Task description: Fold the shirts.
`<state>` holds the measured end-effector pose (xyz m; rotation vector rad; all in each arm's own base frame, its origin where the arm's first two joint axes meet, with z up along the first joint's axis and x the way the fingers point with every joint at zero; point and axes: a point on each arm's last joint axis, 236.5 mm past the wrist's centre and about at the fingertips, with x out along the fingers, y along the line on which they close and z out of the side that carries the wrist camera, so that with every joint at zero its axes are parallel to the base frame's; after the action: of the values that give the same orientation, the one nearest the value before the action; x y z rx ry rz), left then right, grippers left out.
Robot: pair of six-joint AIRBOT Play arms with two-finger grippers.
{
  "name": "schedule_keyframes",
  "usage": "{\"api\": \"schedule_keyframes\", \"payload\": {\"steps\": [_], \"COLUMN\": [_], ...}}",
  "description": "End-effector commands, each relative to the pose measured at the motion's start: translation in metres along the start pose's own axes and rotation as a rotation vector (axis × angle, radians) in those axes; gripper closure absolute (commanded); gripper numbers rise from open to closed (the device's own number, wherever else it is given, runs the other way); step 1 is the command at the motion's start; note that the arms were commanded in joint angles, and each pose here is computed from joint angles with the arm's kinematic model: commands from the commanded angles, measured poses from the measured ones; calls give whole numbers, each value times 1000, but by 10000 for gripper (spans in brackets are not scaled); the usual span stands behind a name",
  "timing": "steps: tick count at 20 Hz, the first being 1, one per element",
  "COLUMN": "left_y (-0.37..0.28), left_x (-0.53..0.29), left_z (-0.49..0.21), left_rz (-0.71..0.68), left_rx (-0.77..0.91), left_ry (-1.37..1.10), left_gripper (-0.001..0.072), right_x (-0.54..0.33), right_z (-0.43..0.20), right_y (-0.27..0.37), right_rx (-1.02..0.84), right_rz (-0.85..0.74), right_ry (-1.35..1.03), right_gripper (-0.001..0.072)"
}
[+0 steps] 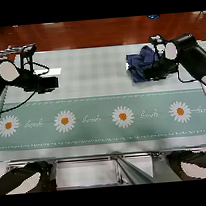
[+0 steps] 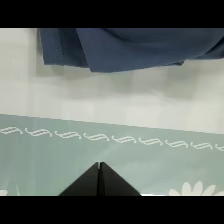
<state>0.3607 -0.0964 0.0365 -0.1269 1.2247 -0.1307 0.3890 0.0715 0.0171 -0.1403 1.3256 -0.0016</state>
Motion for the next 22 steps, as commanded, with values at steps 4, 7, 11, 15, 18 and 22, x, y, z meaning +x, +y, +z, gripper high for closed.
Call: {"api": "schedule_keyframes", "payload": {"steps": [4,7,11,15,18,22], "left_y": [0,0,0,0,0,-3], "left_x": [0,0,0,0,1,1], "left_z": [0,0,0,0,5,62], "left_rz": [1,0,1,0,-2,-15], "left_rx": [0,0,0,0,0,11], "left_ry": [0,0,0,0,-21,-249], "left_gripper": [690,690,690,690,690,608], "right_x": [0,0,0,0,0,-11], "right_z": [0,0,0,2,16,68], "right_y": [0,0,0,1,4,-8], "right_rx": [-1,-1,-1,0,-1,-37], "right_rz": [0,0,0,3,14,-38], "right_ry": [1,1,1,-10,-69,-290], "right_gripper": [687,688,688,687,688,315]}}
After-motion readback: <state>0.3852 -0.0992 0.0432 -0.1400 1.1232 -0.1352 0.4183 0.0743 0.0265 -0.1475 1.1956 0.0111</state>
